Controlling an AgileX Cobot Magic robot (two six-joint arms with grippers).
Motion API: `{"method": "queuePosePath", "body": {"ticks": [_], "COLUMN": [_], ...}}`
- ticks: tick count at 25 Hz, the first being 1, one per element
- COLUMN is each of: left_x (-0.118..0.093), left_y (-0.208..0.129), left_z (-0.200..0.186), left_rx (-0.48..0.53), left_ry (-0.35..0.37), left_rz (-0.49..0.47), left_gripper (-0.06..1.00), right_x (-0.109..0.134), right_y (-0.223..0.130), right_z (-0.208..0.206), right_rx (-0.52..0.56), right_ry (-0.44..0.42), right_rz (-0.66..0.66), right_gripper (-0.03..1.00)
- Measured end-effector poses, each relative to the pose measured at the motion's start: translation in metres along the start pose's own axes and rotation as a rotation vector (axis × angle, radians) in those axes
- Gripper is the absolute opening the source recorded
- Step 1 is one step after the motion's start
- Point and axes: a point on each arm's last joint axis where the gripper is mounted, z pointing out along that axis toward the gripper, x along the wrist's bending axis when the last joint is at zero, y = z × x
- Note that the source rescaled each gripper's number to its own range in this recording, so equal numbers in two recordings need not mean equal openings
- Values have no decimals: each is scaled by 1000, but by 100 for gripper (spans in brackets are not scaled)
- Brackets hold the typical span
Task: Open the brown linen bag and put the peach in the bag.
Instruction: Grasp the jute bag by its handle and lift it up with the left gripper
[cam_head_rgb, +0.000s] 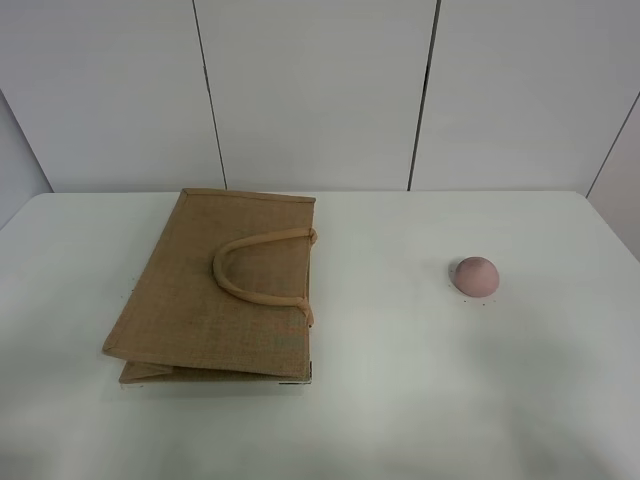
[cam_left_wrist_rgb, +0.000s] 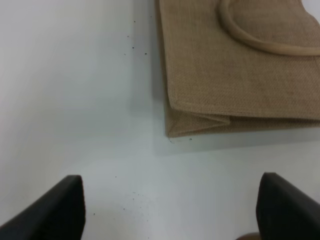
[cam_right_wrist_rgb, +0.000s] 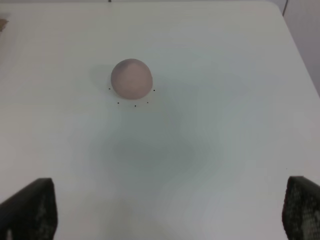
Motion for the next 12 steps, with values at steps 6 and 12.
{"method": "queuePosePath", "body": {"ticks": [6, 12], "left_x": [0, 0], "left_y": [0, 2], "left_z": [0, -2], "left_rx": [0, -10], "left_ry": [0, 0], "left_rz": [0, 0], "left_gripper": [100, 100], "right_x": [0, 0], "right_y": [0, 0], "right_z": [0, 0], "right_rx": [0, 0], "right_ry": [0, 0], "right_rz": [0, 0], "right_gripper": [100, 100]}}
